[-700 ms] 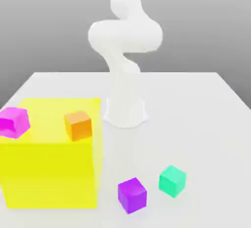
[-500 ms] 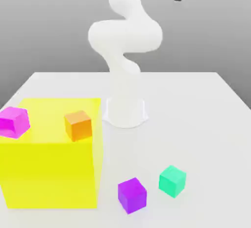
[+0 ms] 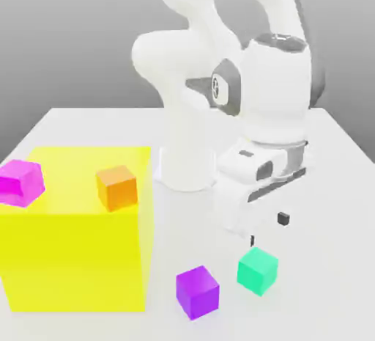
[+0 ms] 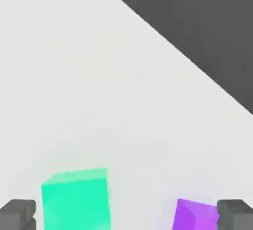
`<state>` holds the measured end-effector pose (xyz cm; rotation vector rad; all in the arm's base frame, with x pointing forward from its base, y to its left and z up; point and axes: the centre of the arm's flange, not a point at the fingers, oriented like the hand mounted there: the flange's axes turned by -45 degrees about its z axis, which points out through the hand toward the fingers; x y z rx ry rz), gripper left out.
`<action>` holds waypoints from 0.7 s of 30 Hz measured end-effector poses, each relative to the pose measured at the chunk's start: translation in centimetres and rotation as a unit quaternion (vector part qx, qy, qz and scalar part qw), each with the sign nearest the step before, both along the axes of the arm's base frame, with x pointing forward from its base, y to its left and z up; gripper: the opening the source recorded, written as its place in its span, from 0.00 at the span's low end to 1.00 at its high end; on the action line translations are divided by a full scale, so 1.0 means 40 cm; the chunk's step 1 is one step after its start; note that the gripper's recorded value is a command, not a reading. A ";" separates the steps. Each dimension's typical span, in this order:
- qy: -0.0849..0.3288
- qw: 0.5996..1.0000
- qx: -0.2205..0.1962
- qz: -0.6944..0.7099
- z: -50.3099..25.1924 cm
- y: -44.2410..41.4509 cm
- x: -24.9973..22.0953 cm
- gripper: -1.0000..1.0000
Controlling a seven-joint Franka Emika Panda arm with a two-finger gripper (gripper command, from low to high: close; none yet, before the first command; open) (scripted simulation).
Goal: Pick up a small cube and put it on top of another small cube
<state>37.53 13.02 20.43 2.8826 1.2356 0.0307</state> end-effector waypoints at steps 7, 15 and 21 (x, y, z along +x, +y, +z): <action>0.010 1.000 -0.001 0.007 -0.176 -0.002 -0.016 0.00; 0.010 1.000 -0.001 0.007 -0.158 -0.001 -0.015 0.00; 0.012 1.000 -0.005 0.011 -0.025 0.010 -0.012 0.00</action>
